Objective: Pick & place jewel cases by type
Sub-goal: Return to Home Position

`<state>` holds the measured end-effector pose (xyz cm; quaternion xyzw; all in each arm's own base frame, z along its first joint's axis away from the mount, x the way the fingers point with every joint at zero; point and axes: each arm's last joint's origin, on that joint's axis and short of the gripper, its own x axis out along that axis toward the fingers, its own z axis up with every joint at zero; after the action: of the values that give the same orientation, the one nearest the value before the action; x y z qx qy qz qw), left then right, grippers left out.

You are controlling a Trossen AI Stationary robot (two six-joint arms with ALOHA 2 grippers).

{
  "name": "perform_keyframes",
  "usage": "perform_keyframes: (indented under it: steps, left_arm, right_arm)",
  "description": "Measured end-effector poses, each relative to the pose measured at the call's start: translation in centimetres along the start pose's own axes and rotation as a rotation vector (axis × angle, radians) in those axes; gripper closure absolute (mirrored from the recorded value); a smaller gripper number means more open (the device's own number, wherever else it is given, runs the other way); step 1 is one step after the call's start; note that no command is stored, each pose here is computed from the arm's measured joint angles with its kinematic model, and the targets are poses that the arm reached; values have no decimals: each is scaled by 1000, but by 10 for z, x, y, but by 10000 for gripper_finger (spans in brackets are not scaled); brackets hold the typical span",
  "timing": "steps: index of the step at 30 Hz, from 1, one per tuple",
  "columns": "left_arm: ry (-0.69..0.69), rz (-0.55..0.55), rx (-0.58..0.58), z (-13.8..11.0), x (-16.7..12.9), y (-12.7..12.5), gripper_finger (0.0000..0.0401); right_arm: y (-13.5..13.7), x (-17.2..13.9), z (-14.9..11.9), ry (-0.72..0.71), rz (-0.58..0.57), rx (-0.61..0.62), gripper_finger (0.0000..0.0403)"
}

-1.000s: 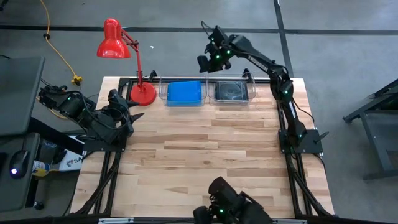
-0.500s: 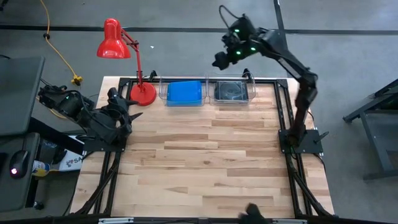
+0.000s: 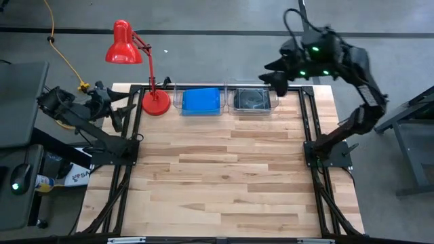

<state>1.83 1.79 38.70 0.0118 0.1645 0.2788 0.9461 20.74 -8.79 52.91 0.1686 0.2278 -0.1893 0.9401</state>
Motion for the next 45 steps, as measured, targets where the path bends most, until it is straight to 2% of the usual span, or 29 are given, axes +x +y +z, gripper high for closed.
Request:
perform_keyframes:
  steps: [4,7,10,14,15,18,20,25,27,31,35,40,45]
  left_arm:
    - [-11,-6,-19,-16,2,4,187]
    - [-5,-24,-31,-33,7,1,187]
    - [-30,-97,-82,-46,15,-8,187]
    - [-140,-288,-64,-55,26,-29,189]
    - [-185,-328,-59,-56,29,-35,192]
    - [-319,-408,-43,-58,37,-53,218]
    - [-372,-416,-40,-61,42,-61,248]
    - [-396,-388,-42,-74,53,-73,362]
    - [-387,-361,-40,-78,56,-74,390]
    - [-383,-332,-41,-79,57,-74,395]
    - [-382,-331,-43,-79,57,-74,399]
    - [-391,-330,-49,-75,60,-82,400]
    - [-440,-337,-37,-71,78,-109,401]
  right_arm:
    - [12,-34,-11,-37,-19,-38,162]
    - [15,-56,-20,-51,-42,-61,198]
    - [16,-75,-27,-66,-47,-76,262]
    - [14,-97,-37,-70,-47,-106,372]
    - [13,-101,-40,-64,-47,-119,387]
    - [10,-112,-46,-59,-54,-125,386]
    - [8,-119,-50,-50,-60,-129,396]
    - [2,-142,-62,-71,-76,-151,402]
    - [-1,-154,-67,-100,-91,-154,402]
    - [-9,-174,-83,-143,-95,-161,402]
    - [-19,-179,-114,-173,-93,-133,403]
    - [-33,-167,-163,-250,-60,-75,403]
    - [-46,-144,-209,-320,-29,-16,403]
